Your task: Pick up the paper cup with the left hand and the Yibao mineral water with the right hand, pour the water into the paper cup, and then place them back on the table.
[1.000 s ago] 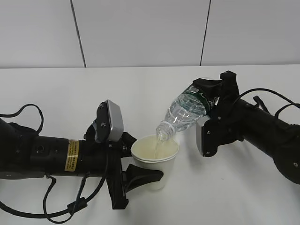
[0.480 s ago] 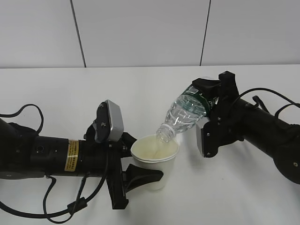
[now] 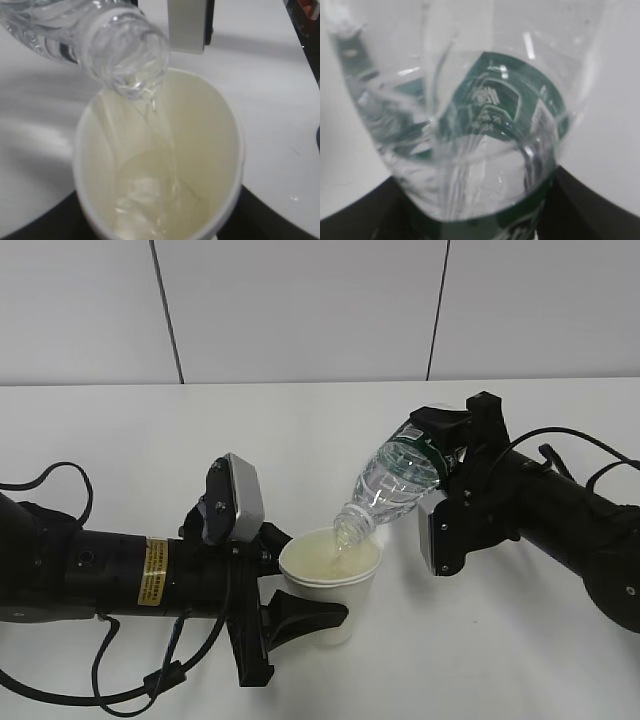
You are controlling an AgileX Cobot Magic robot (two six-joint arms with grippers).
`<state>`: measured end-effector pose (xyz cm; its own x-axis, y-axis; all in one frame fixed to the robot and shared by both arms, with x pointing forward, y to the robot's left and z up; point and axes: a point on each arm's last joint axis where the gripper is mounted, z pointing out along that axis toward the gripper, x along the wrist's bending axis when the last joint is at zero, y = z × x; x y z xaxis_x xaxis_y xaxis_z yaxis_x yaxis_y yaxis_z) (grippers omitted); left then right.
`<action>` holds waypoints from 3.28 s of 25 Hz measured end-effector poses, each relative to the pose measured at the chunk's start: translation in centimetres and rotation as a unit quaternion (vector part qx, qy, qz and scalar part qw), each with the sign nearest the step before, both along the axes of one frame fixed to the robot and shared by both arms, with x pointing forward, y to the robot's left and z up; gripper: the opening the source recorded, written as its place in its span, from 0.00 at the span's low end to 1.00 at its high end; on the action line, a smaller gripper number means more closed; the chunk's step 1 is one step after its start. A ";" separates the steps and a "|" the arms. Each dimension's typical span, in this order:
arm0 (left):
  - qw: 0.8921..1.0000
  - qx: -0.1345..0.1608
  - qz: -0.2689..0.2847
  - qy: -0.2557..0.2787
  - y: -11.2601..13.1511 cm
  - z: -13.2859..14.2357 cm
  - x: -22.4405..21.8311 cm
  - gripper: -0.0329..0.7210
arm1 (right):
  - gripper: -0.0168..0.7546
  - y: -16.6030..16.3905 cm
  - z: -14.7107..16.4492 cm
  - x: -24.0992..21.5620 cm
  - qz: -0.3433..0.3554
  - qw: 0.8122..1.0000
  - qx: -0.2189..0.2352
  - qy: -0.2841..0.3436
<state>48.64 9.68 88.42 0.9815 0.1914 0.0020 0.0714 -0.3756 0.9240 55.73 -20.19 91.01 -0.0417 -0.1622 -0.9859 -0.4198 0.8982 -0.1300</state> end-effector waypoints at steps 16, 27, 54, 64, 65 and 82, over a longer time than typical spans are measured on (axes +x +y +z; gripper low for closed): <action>1.000 0.002 0.000 0.000 0.0 0.0 0.0 0.60 | 0.56 0.0 0.0 0.0 0.001 1.000 -0.010 -0.004; 1.000 0.003 0.000 0.000 0.0 -0.1 0.0 0.60 | 0.56 0.0 0.0 0.0 0.001 1.000 -0.011 -0.005; 1.000 0.003 -0.001 0.000 0.0 -0.1 0.0 0.60 | 0.56 0.0 0.0 0.0 0.001 1.000 -0.011 -0.006; 1.000 0.004 0.000 0.000 0.0 -0.1 0.0 0.60 | 0.56 0.0 0.0 0.0 0.001 1.000 -0.011 -0.006; 1.000 0.004 0.000 0.000 0.0 -0.1 0.0 0.60 | 0.56 0.0 0.0 0.0 0.001 1.000 -0.011 -0.006; 1.000 0.004 0.000 0.000 0.0 -0.1 0.0 0.60 | 0.56 0.0 0.0 0.0 -0.009 0.996 0.079 0.034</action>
